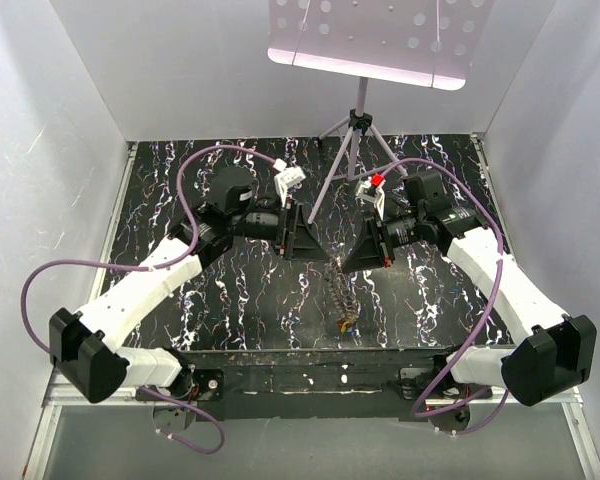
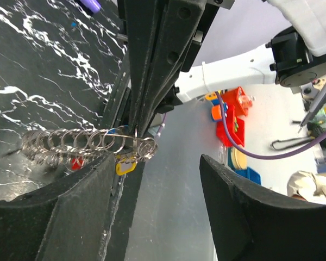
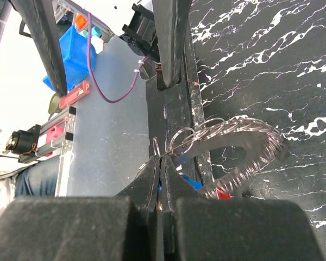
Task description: Put the keys on the keyring
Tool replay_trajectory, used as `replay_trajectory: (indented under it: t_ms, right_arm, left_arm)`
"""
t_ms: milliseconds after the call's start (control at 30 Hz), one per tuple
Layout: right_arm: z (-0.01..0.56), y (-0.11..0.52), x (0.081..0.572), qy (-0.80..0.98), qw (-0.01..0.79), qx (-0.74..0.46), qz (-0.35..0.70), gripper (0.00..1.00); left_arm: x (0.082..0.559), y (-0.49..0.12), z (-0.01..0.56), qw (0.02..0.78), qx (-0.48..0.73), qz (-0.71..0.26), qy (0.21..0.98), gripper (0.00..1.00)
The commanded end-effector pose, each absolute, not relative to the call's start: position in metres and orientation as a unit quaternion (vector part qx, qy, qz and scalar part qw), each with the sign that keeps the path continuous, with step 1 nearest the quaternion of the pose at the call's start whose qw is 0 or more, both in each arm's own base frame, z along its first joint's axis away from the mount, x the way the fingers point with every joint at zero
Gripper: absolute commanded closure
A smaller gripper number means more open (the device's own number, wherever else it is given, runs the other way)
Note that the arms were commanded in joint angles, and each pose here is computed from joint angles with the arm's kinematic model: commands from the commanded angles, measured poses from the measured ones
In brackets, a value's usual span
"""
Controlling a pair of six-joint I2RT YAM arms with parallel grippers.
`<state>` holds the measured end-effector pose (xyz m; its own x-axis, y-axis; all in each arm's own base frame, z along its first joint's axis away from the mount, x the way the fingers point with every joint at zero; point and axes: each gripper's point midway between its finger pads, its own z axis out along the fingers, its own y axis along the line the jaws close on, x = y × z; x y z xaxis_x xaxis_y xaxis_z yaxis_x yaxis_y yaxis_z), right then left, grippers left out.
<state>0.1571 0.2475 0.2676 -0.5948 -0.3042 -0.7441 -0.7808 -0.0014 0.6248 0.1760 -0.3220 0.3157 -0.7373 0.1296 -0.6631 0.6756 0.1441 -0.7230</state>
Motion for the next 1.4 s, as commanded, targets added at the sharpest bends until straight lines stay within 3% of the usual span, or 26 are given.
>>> replay_trajectory:
  t_ms: [0,667,933,1133,1367]
  right_arm:
    - [0.286,0.250,0.155,0.651,0.224,-0.426,0.587,0.99]
    - [0.288,0.251,0.151,0.647,0.226,-0.431,0.588,0.99]
    - [0.288,0.251,0.150,0.645,0.225,-0.430,0.590,0.99]
    - [0.289,0.250,0.149,0.645,0.226,-0.430,0.590,0.99]
    - [0.288,0.250,0.149,0.645,0.226,-0.429,0.590,0.99]
  left_arm:
    - [0.156,-0.329,0.315,0.186,0.321,-0.586,0.720,0.39]
    - [0.164,-0.351,0.290,0.145,0.337,-0.532,0.763,0.64]
    - [0.164,-0.358,0.290,0.138,0.345,-0.533,0.760,0.69]
    - [0.164,-0.361,0.287,0.131,0.348,-0.534,0.760,0.80]
    - [0.161,-0.360,0.283,0.116,0.352,-0.532,0.761,1.00]
